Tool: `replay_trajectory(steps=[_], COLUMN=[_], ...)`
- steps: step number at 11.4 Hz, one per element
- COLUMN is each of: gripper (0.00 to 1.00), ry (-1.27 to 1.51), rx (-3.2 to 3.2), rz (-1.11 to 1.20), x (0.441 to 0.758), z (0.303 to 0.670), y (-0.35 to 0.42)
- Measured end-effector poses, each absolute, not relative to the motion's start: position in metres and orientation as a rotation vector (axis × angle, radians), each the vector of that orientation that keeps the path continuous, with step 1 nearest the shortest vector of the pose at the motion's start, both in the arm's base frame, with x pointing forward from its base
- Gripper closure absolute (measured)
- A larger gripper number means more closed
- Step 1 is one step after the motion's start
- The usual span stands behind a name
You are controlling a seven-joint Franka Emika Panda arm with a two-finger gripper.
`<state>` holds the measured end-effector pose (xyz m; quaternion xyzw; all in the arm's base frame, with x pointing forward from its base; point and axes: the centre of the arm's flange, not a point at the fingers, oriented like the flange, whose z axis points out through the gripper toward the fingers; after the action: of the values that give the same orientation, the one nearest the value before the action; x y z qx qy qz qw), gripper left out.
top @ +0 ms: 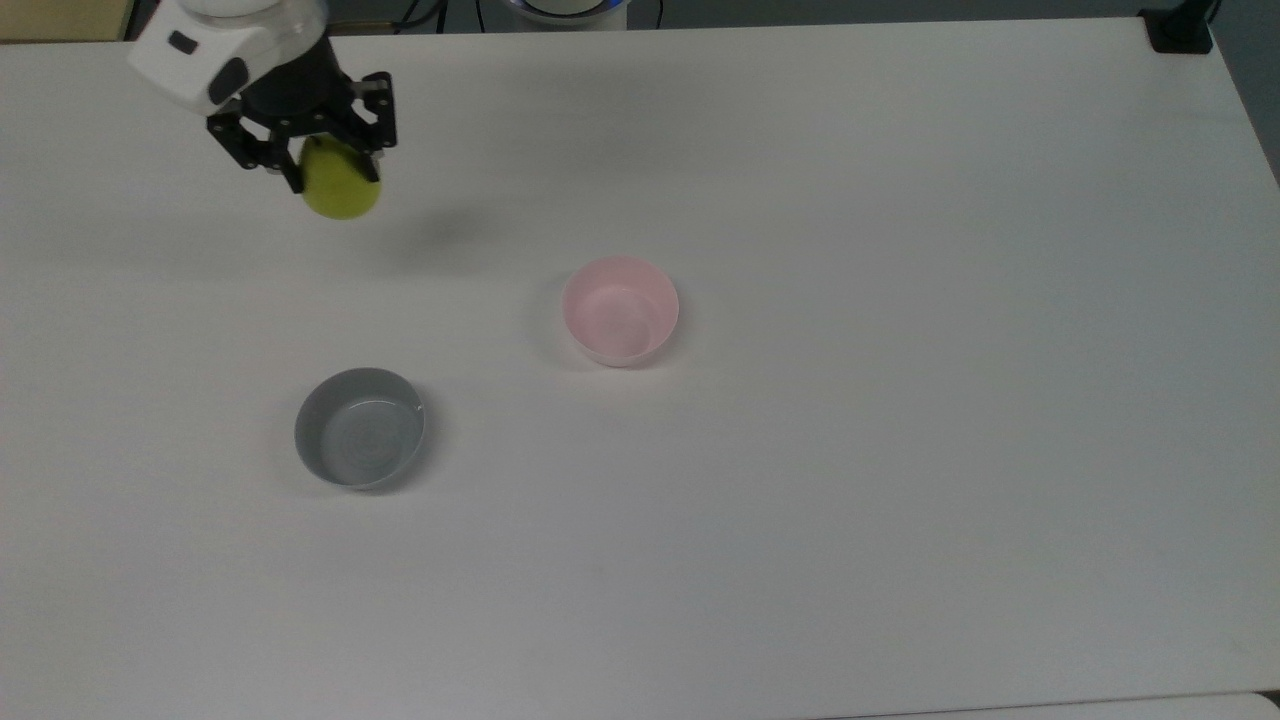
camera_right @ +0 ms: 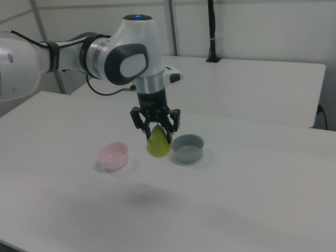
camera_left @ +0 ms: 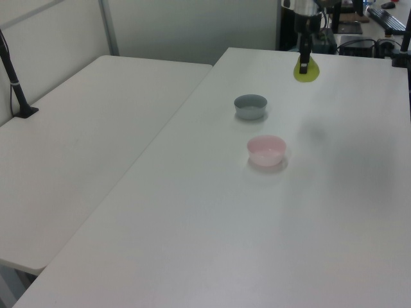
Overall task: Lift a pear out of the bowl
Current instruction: 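Lower the held pear onto the table beside the grey bowl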
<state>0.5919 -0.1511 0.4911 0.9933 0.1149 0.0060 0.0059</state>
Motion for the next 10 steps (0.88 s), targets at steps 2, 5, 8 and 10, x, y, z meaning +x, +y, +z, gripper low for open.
replay_trajectory(steps=[2, 5, 8, 10], gripper=[0.36, 0.36, 0.36, 0.36], ry=[0.345, 0.316, 0.306, 0.297], rx=[3.109, 3.103, 3.100, 3.098], rz=[0.022, 0.045, 0.053, 0.056], x=[0.590, 0.596, 0.608, 0.613], z=[0.478, 0.432, 0.381, 0.357], y=[-0.175, -0.200, -0.210, -0.215])
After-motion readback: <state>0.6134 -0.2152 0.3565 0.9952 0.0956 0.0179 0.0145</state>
